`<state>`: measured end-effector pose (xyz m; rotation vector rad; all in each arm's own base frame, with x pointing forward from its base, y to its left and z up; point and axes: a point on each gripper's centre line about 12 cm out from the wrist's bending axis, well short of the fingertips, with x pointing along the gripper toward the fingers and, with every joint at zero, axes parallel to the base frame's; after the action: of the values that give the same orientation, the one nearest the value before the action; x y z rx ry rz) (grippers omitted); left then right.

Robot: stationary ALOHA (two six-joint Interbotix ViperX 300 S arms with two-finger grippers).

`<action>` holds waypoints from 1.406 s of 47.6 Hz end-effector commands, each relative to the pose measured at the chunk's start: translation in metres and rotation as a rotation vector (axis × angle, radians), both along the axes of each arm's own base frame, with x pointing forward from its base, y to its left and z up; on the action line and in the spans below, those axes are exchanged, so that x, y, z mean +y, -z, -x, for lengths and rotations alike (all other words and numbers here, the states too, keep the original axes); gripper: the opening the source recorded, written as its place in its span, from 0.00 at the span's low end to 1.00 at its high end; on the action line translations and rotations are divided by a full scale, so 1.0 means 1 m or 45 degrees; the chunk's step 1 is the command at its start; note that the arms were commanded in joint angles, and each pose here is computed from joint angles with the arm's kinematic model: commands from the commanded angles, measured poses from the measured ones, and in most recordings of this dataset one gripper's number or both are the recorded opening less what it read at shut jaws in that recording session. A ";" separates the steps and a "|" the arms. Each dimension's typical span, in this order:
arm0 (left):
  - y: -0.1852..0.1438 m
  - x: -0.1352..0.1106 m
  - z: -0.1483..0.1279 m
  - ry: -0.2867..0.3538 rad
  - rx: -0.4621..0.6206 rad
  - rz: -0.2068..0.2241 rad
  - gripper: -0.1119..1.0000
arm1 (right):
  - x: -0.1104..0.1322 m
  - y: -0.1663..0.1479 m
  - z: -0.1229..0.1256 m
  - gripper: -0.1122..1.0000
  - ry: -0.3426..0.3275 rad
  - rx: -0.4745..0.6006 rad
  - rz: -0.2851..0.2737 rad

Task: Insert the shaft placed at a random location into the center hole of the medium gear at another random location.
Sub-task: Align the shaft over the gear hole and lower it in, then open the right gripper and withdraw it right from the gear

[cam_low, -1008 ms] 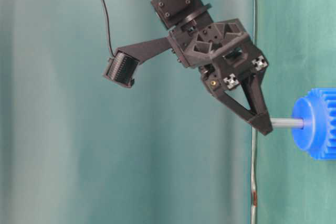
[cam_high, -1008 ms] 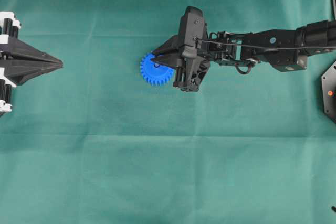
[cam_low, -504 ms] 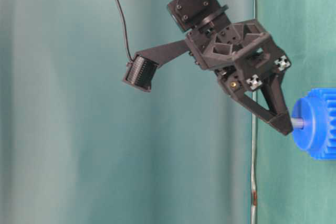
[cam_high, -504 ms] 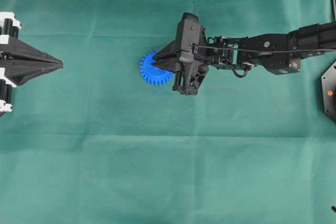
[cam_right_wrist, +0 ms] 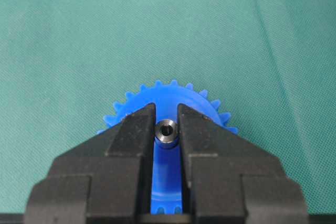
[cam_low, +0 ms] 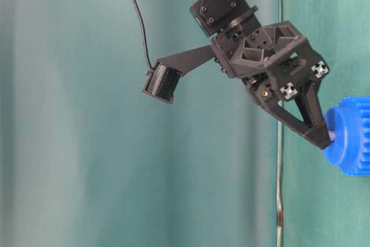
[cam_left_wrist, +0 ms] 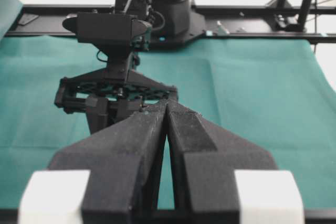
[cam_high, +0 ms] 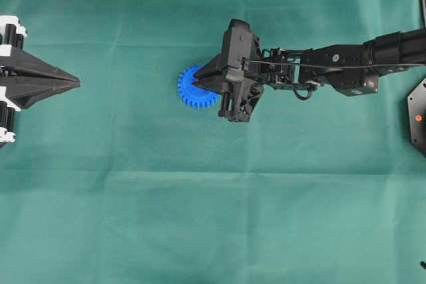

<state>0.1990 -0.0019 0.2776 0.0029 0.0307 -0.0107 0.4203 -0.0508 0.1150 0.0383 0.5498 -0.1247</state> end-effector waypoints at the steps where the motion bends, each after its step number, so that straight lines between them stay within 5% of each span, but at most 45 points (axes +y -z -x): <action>1: -0.010 -0.001 -0.003 0.008 -0.029 0.000 0.10 | 0.002 -0.014 -0.008 0.22 -0.006 -0.064 0.003; 42: -0.009 -0.002 -0.003 0.010 -0.020 0.000 0.10 | 0.003 -0.013 -0.008 0.23 -0.009 -0.060 0.004; 45: -0.009 -0.002 -0.003 0.010 -0.020 0.000 0.10 | 0.003 -0.014 -0.008 0.31 -0.009 -0.062 0.004; 55: -0.009 -0.002 -0.003 0.012 -0.021 0.000 0.10 | 0.003 -0.016 -0.009 0.80 -0.003 -0.073 0.000; 67: -0.010 -0.002 -0.003 0.012 -0.023 0.000 0.10 | 0.004 -0.026 -0.006 0.77 -0.006 -0.090 0.001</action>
<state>0.1990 -0.0031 0.2767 0.0030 0.0383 -0.0167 0.4219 -0.0486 0.1164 0.0415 0.5450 -0.1222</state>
